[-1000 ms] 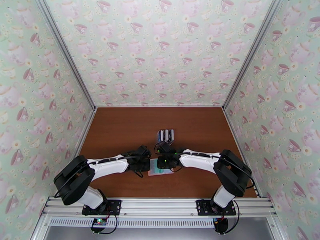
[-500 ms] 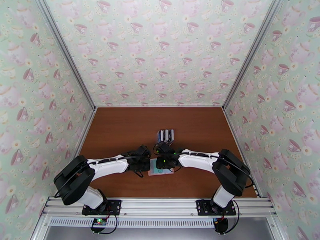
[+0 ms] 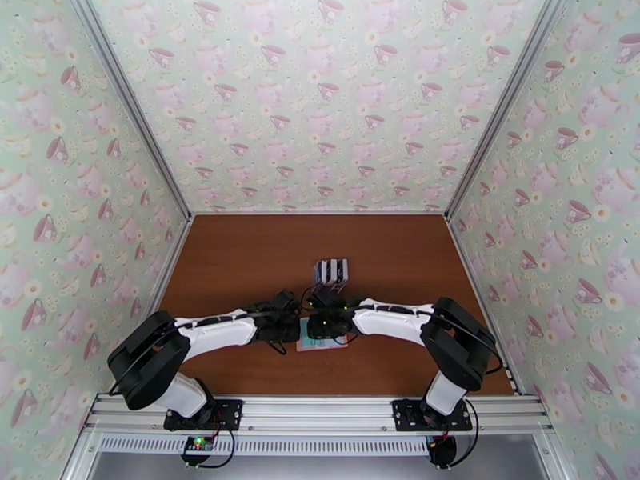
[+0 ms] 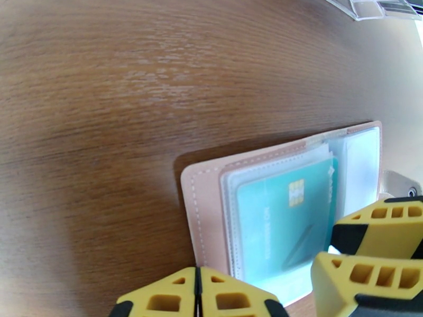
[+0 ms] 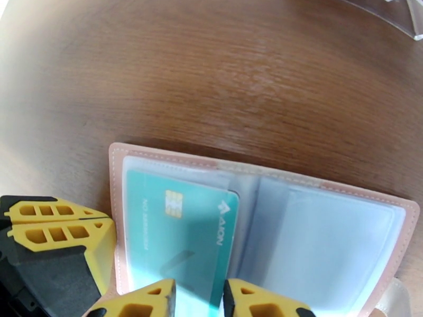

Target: Put the credit cards into the card holder

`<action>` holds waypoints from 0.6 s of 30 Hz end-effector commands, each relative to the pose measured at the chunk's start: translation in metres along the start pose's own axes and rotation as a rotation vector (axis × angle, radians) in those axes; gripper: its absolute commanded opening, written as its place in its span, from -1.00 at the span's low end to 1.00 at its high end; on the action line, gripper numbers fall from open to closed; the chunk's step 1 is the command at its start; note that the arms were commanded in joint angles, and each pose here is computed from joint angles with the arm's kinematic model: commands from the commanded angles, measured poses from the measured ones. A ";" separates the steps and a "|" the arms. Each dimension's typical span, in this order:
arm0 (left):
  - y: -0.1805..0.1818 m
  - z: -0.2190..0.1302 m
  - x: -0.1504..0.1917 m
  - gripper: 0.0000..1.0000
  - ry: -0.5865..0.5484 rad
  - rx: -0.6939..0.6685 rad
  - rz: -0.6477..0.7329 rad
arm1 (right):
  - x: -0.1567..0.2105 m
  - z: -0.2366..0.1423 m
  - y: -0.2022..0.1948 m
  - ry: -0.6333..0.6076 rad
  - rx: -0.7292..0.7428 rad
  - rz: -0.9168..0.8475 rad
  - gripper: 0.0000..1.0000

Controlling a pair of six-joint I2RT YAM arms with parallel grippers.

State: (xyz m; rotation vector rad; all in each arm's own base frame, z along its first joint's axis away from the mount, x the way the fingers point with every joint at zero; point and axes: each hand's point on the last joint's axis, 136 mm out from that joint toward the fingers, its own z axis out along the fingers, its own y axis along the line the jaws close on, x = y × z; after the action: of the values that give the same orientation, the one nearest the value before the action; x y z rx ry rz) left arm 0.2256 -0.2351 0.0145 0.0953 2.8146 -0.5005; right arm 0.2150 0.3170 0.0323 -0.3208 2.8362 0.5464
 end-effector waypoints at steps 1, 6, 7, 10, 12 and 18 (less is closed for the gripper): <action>0.011 0.011 0.005 -0.80 0.028 -0.035 -0.008 | -0.004 0.000 0.017 -0.003 -0.048 0.001 -0.39; 0.011 0.012 0.000 -0.80 0.024 -0.038 -0.004 | -0.002 0.000 0.021 0.000 -0.066 0.003 -0.39; 0.011 0.012 -0.002 -0.80 0.024 -0.038 -0.004 | -0.002 0.000 0.021 -0.001 -0.069 0.005 -0.39; 0.011 0.013 -0.007 -0.80 0.022 -0.039 0.001 | -0.002 -0.002 0.020 -0.008 -0.069 0.014 -0.39; 0.012 0.014 -0.010 -0.81 0.022 -0.039 0.002 | -0.003 -0.004 0.019 -0.015 -0.060 0.017 -0.39; 0.007 0.007 -0.017 -0.80 0.009 -0.030 0.013 | -0.009 -0.017 0.000 -0.058 0.020 0.026 -0.36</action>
State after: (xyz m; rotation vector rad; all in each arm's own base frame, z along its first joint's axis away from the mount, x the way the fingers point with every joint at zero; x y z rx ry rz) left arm 0.2438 -0.2384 0.0155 0.0961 2.8096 -0.5120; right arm 0.2141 0.3171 0.0343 -0.2927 2.8379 0.5472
